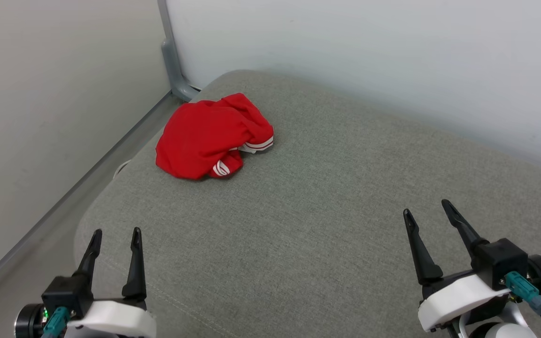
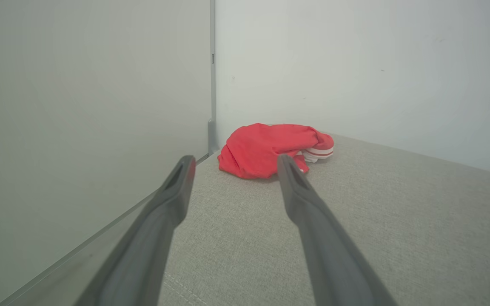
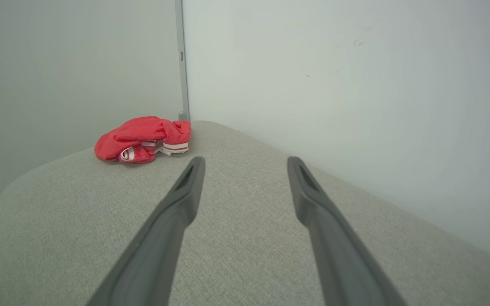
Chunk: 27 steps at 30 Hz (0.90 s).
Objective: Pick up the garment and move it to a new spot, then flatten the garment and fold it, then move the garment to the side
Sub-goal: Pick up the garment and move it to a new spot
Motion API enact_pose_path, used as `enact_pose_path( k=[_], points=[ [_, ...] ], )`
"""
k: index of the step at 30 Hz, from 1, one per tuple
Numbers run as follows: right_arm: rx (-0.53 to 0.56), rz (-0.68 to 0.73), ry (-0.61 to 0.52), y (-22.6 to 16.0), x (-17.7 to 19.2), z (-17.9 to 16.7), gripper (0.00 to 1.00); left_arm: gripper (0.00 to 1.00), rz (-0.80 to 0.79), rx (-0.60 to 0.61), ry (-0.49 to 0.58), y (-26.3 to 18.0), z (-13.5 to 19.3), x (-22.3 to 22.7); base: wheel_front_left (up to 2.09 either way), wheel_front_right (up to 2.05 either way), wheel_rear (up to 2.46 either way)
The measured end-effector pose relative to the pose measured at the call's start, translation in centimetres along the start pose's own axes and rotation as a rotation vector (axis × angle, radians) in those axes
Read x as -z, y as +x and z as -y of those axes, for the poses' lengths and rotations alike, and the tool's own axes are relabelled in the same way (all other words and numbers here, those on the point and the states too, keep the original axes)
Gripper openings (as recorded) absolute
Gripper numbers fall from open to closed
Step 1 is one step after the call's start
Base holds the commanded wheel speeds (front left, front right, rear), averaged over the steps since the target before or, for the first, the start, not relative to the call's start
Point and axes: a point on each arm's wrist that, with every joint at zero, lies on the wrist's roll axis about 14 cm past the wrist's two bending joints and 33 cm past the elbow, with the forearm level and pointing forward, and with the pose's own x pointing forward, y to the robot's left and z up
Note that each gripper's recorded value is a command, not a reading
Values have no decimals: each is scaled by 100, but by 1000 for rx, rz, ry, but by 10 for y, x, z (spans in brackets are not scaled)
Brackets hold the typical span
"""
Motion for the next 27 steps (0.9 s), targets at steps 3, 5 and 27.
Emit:
enact_pose_path(
  k=[3,5,27],
  points=[
    [0,-6,1,3,3,2,100,100,-3,9,-7,10,3,1,0,0,0],
    [10,-7,0,6,4,7,100,100,3,20,-19,24,8,-2,0,0,0],
    [254,-109,3,-1,61,122,100,100,-545,199,87,238,83,49,0,0,0]
  ],
)
